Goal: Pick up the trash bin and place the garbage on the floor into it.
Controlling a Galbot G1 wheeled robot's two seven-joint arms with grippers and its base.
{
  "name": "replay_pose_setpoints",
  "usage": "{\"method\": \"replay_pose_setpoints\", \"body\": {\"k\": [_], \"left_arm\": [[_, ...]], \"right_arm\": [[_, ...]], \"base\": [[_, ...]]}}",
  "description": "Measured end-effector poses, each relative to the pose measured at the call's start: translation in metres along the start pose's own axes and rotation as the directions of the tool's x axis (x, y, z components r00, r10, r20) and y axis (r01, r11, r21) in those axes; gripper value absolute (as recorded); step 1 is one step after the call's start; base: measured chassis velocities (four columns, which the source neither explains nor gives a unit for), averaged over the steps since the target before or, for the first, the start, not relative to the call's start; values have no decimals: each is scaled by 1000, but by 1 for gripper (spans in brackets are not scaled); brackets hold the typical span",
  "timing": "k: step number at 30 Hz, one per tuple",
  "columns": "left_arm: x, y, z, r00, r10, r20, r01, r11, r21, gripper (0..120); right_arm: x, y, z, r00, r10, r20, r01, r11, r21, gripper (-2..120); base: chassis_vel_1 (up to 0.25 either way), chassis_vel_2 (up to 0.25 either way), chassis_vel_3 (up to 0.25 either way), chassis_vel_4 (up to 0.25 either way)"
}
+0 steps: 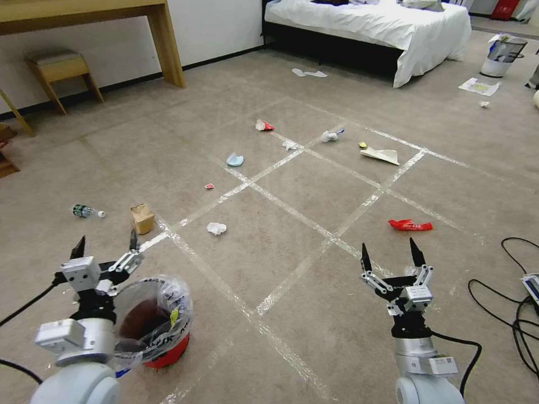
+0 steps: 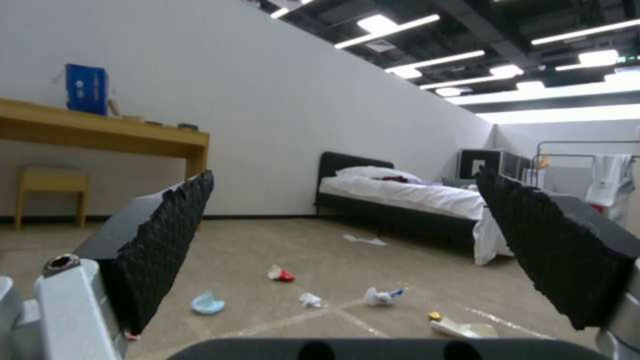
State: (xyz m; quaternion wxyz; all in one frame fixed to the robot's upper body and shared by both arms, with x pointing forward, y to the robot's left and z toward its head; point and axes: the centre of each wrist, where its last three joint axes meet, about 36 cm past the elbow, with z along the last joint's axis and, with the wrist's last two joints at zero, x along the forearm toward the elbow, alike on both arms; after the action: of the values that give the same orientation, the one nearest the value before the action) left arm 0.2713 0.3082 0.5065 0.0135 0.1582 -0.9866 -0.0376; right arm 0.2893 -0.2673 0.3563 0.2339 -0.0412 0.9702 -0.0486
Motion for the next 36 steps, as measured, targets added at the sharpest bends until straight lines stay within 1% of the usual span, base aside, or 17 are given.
{"method": "replay_pose_setpoints", "body": {"k": [3, 6, 7, 9, 10, 12, 13, 15, 16, 18, 21, 22, 23, 26, 29, 32, 36], "left_arm": [[1, 9, -29, 993, 7, -115, -8, 1000, -4, 100], [2, 17, -71, 929, 71, -364, -76, 997, 2, 100], [2, 17, -71, 929, 71, -364, -76, 997, 2, 100], [-1, 14, -85, 855, 77, -513, -76, 997, 22, 100], [-1, 14, -85, 855, 77, -513, -76, 997, 22, 100], [-7, 8, -92, 771, 132, -623, -101, 991, 85, 100], [-7, 8, -92, 771, 132, -623, -101, 991, 85, 100], [-17, 4, -96, 675, 172, -717, -88, 984, 154, 100], [-17, 4, -96, 675, 172, -717, -88, 984, 154, 100], [-27, 4, -92, 599, 204, -775, -77, 977, 198, 100], [-30, 5, -90, 576, 221, -787, -77, 973, 217, 100], [-33, 6, -87, 547, 247, -800, -76, 966, 247, 100], [-33, 6, -87, 547, 247, -800, -76, 966, 247, 100], [-44, 11, -73, 490, 261, -832, -41, 960, 277, 100], [-49, 14, -70, 477, 268, -837, -30, 957, 289, 100], [-73, 27, -52, 453, 237, -859, 43, 957, 287, 100], [-88, 41, -35, 445, 189, -875, 102, 960, 259, 100]], "right_arm": [[-1, -1, 1, 1000, -1, 1, 1, 1000, 0, 100], [-1, -2, 2, 1000, -4, -1, 4, 1000, 2, 100], [-1, -2, 2, 1000, -4, -1, 4, 1000, 2, 100], [0, -2, 3, 1000, -5, -4, 5, 1000, 0, 100], [0, -2, 3, 1000, -5, -4, 5, 1000, 0, 100], [0, -2, 4, 1000, -3, -7, 3, 1000, -1, 100], [0, -2, 4, 1000, -3, -7, 3, 1000, -1, 100], [2, -3, 5, 1000, 0, -9, 0, 1000, -1, 100], [2, -3, 5, 1000, 0, -9, 0, 1000, -1, 100], [4, -4, 6, 1000, 5, -12, -5, 1000, 1, 100], [5, -5, 6, 1000, 8, -13, -8, 1000, 3, 100], [6, -5, 8, 1000, 10, -15, -10, 1000, 2, 100], [6, -5, 8, 1000, 10, -15, -10, 1000, 2, 100], [6, -3, 11, 1000, 12, -19, -12, 1000, -2, 100], [5, -3, 11, 1000, 12, -19, -12, 1000, -4, 100], [5, -1, 12, 1000, 10, -21, -10, 1000, -6, 100], [6, -1, 13, 1000, 7, -24, -7, 1000, -5, 100]], "base": [[0, 0, 0, 0], [0, 0, 0, 0], [0, 0, 0, 0], [0, 0, 0, 0], [0, 0, 0, 0], [0, 0, 0, 0], [0, 0, 0, 0], [0, 0, 0, 0], [0, 0, 0, 0], [0, 0, 0, 0], [0, 0, 0, 0], [0, 0, 0, 0], [0, 0, 0, 0], [0, 0, 0, 0], [0, 0, 0, 0], [0, 0, 0, 0], [0, 0, 0, 0]]}}
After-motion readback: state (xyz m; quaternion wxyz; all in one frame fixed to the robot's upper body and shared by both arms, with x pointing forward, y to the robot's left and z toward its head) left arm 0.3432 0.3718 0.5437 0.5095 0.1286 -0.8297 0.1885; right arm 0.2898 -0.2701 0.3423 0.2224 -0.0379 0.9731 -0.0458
